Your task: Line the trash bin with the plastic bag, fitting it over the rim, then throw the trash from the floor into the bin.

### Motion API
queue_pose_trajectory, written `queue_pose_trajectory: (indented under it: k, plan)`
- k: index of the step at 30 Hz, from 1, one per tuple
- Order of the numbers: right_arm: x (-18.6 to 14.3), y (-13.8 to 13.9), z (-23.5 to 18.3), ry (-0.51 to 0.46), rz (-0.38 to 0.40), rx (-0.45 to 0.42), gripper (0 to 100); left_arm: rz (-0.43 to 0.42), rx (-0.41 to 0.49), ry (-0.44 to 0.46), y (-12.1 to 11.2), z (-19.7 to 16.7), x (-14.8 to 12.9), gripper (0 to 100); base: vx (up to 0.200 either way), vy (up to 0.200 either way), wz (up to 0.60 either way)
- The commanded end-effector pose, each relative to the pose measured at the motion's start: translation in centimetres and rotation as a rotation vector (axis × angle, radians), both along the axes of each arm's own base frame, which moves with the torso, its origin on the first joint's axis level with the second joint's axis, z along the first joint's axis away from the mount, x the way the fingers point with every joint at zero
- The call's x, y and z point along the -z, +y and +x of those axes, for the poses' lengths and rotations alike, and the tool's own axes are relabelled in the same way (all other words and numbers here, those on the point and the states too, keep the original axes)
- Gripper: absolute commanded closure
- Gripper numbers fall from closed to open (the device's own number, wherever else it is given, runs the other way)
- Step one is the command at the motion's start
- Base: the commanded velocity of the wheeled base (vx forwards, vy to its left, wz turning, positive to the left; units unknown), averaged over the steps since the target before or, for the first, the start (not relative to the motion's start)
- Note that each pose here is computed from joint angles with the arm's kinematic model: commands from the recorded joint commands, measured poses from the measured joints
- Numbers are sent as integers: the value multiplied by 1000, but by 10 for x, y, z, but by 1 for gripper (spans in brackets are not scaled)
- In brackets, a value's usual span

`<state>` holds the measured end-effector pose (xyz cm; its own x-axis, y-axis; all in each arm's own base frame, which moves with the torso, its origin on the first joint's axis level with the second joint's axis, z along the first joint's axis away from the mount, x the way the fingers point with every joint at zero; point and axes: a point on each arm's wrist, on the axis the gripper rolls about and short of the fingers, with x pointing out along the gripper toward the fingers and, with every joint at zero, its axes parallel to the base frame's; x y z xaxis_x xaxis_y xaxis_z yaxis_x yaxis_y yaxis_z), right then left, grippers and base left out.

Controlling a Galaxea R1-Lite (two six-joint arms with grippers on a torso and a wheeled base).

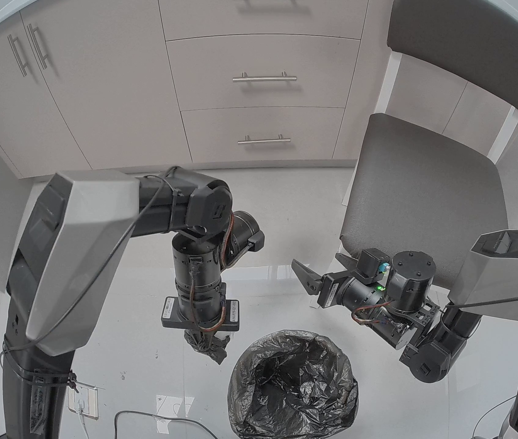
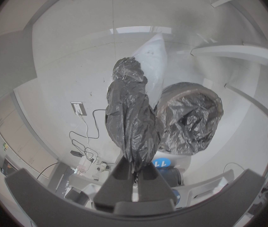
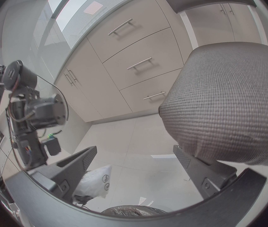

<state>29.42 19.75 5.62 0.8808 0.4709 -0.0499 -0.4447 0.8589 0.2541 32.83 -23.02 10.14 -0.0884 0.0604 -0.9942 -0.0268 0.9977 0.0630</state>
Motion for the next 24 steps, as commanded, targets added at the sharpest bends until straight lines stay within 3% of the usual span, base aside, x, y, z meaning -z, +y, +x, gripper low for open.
queue_pose_trajectory:
  k: [1, 13, 24]
  plan:
    - [-3, 0, 0, -18, 12, 2, 0, -22, 47, -31, -2, -23, -38, 100, 0, 0, 0]
    - [-1, -1, 3, -16, 12, 8, 0, 46, 189, -70, -21, -74, -74, 100, 0, 0, 0]
    - [-1, -5, 6, -18, 14, 23, 0, 28, 220, -90, -32, -79, -72, 100, 0, 0, 0]
